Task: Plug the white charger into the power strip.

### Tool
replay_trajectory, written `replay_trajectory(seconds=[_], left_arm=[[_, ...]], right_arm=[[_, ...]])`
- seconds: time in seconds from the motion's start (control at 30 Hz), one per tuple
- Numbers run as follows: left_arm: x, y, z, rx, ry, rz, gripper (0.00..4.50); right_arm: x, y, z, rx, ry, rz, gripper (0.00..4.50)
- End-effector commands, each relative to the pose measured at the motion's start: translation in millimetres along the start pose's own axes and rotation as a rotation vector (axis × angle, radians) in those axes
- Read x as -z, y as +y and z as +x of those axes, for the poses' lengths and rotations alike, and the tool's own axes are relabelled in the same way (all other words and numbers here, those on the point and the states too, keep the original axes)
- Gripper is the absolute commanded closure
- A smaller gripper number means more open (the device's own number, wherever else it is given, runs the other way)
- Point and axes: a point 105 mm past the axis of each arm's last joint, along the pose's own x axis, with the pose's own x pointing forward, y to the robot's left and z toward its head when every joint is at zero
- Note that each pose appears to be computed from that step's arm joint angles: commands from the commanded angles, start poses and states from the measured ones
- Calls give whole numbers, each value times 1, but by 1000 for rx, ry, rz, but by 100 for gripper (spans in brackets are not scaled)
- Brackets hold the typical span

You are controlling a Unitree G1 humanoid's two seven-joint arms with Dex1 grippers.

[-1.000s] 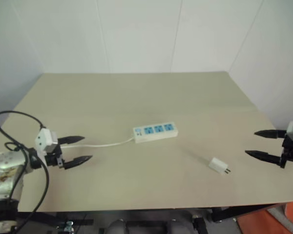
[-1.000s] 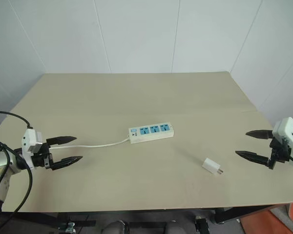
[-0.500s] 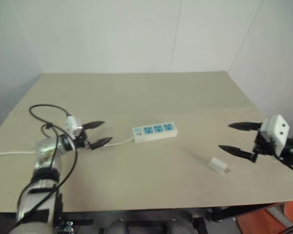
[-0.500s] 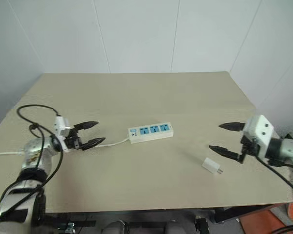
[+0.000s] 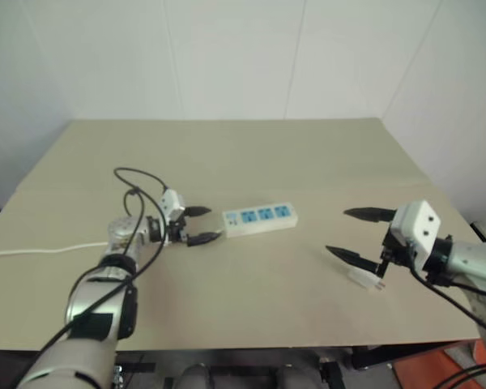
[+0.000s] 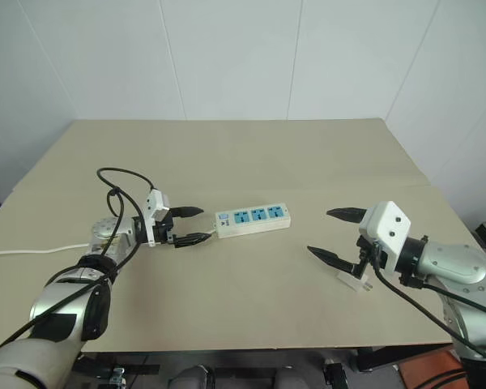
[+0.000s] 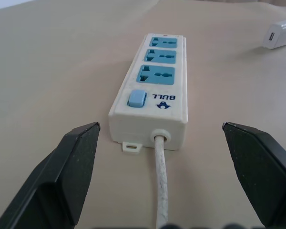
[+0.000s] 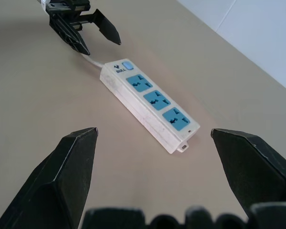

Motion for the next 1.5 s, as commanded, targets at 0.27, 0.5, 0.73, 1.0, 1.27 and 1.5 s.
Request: replay_trajectory(seconds=[0.27,0.5,0.73,1.0,1.27,1.5], left_arm=[[1,-1,39,-56,75,55,3],[8,5,45,-158,112,71,3],[6,9,45,-196,94,70,92],[1,1,40,-91,69,65,123],[-12,-8,18,17,-37,141,123],[-12,-32,-6,-51,-30,160,123]], right_arm=[[-20,14,1,15,-24,-25,0],[-19,23,4,14,-14,-11,0],[-10,22,4,29,9,2,0],[-6,23,11,21,4,6,0],[0,27,17,20,-2,18,0],[5,28,27,4,-18,30,0]])
